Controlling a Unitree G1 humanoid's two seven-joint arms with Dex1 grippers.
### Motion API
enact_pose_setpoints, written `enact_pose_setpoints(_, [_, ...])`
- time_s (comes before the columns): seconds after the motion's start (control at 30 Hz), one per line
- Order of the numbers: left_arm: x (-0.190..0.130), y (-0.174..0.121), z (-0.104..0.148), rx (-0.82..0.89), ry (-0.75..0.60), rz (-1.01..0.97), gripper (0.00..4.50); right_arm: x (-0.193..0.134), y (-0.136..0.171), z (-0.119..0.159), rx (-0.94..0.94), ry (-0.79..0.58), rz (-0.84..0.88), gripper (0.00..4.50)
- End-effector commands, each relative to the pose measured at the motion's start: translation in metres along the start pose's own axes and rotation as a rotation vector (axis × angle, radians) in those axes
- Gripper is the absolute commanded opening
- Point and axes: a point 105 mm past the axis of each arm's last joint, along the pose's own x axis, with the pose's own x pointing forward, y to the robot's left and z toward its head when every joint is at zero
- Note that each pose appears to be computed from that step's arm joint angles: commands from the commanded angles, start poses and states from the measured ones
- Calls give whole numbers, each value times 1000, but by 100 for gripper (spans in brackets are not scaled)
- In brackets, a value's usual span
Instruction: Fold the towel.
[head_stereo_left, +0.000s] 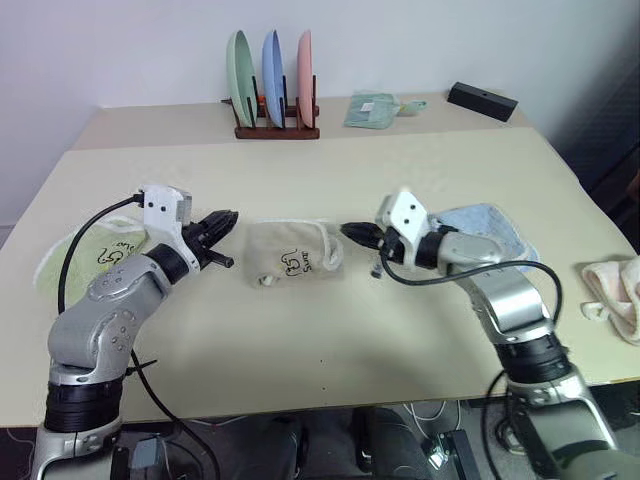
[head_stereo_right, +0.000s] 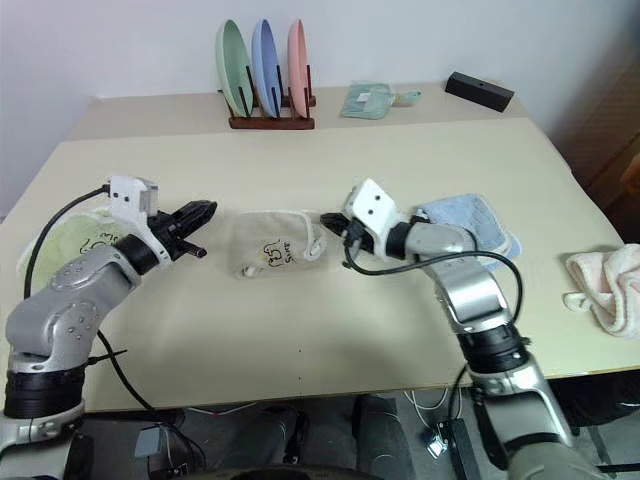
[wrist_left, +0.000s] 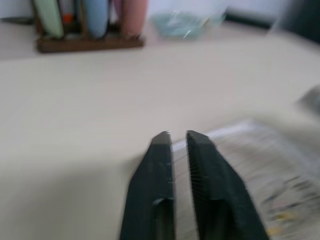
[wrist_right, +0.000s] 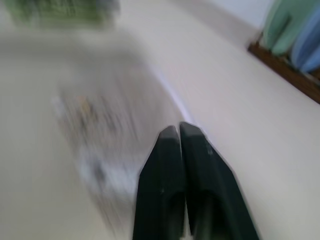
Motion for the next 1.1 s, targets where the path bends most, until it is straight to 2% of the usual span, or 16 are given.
enact_pose_setpoints(0.03, [15,-17,4,-7,-38,-69,69,25,2,9,52,-31,-6,6])
enact_pose_setpoints(0.1, [22,-20,-14,2,26,-84,69,42,6,-5,88,15,-9,6])
enact_pose_setpoints(0.2, [24,-20,-44,-1,116,-82,69,58,20,-48,144,151,1,6])
enact_pose_setpoints(0.37, [19,-19,-73,17,163,-67,69,56,29,-95,141,274,-19,6])
enact_pose_setpoints(0.5, [15,-22,-80,5,150,-66,69,54,30,-97,117,263,-21,6])
enact_pose_setpoints(0.67, [12,-19,-65,-10,48,-46,69,49,21,-69,54,149,-35,6])
enact_pose_setpoints(0.77, [4,-13,-38,-36,-66,-27,69,38,14,-39,97,46,-12,86])
enact_pose_setpoints(0.83, [-10,-10,-29,15,-80,-40,69,25,10,-28,160,29,7,175])
enact_pose_setpoints(0.93, [-36,-11,-26,58,-41,-102,69,7,2,-31,395,65,-19,327])
enact_pose_setpoints(1.0, [-42,-13,-26,58,-32,-117,69,3,4,-32,453,81,-18,425])
enact_pose_setpoints(1.03, [-46,-15,-26,59,-23,-138,69,2,3,-37,498,104,-39,443])
enact_pose_setpoints(1.1, [-58,-25,-30,147,16,-197,69,-1,-4,-52,645,151,-97,443])
